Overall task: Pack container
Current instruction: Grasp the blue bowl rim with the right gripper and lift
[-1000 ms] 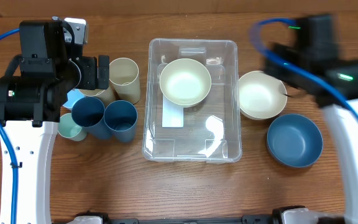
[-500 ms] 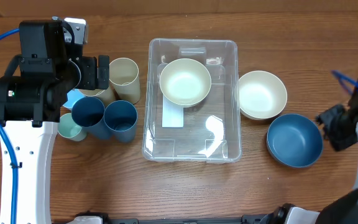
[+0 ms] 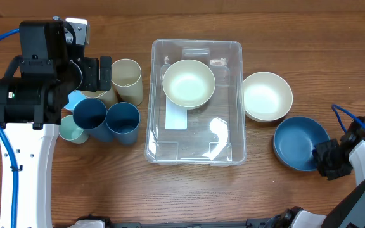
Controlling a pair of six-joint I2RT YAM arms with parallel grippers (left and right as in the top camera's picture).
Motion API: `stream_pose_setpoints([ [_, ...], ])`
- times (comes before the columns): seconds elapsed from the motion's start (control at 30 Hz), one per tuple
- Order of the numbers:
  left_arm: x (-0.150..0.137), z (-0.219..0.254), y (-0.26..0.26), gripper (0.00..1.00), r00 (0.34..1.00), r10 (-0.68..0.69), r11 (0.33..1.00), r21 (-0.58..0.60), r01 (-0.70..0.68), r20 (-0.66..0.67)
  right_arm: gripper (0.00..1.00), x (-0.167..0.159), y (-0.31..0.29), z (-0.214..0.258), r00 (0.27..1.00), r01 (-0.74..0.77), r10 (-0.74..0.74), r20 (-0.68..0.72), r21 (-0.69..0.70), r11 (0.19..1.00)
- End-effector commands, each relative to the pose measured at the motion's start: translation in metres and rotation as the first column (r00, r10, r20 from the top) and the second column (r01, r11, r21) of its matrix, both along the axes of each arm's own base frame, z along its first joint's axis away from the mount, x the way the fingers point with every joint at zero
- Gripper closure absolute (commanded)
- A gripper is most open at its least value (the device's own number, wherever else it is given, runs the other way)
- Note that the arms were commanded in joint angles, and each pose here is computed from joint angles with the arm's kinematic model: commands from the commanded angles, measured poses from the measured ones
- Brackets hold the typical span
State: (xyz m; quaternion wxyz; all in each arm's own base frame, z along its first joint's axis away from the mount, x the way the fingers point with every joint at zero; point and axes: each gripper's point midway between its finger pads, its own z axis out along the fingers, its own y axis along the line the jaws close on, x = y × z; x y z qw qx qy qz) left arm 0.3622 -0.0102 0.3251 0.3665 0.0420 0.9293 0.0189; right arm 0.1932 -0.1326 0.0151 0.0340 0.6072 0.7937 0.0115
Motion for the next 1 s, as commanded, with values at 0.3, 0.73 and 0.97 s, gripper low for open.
stream_pose_setpoints([
  [0.3, 0.001, 0.01, 0.001, 0.0, 1.0, -0.009, 1.0, 0.011, 0.009, 0.027, 0.96, 0.004, -0.008, 0.013, 0.998, 0.051, -0.049, 0.044, -0.034, 0.998],
  [0.73, 0.001, 0.01, 0.001, 0.0, 1.0, -0.009, 1.0, 0.011, 0.009, 0.027, 0.96, 0.067, 0.037, 0.293, 0.683, -0.21, 0.365, 0.633, -0.308, 0.928],
  [0.97, 0.001, 0.01, 0.001, 0.0, 1.0, -0.009, 1.0, 0.011, 0.009, 0.027, 0.96, 0.121, 0.176, 0.297, 0.264, -0.672, 0.761, 0.592, -0.453, 0.586],
])
